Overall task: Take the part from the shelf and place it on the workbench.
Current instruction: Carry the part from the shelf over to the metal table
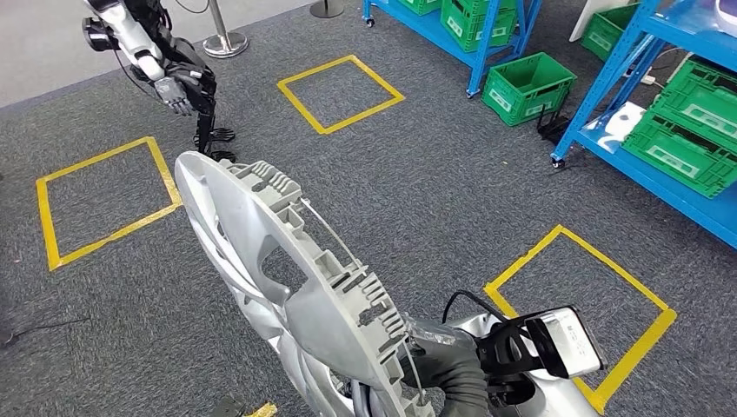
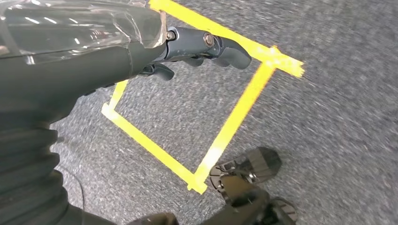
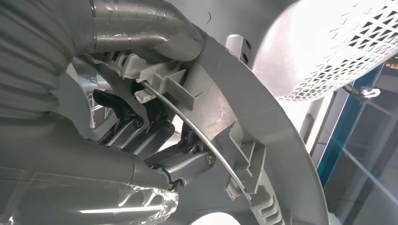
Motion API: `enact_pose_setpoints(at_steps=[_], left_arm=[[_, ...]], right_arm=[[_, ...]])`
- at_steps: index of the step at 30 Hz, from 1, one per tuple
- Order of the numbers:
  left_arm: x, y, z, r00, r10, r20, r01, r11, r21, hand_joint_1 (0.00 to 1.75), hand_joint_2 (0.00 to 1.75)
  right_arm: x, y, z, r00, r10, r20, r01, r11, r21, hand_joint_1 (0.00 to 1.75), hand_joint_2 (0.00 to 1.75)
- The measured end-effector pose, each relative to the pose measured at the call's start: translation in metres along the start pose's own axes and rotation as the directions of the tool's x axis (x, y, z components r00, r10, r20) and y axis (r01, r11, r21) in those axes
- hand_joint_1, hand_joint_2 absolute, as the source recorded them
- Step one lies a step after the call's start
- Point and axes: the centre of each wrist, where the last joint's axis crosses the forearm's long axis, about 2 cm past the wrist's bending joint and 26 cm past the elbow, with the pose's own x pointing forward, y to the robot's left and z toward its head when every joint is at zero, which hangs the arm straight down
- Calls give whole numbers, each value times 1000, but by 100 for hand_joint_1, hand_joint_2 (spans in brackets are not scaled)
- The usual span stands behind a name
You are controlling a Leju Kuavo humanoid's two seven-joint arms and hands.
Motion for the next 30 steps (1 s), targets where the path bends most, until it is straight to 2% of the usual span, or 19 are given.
enact_pose_setpoints(at_steps=[10, 18, 30], left_arm=[[-1, -6, 1, 1000, 13, -8, -13, 1000, -8, 0, 175], [-9, -6, 3, 1000, 18, -18, -18, 1000, 3, 0, 175], [-9, -3, 3, 1000, 17, -10, -17, 1000, 16, 0, 175]], right_arm=[[0, 0, 1, 1000, -6, 0, 6, 1000, 0, 175, 175], [2, -3, -5, 1000, 1, 7, -1, 1000, 13, 175, 175], [3, -6, -12, 1000, 0, 16, 0, 1000, 16, 175, 175]])
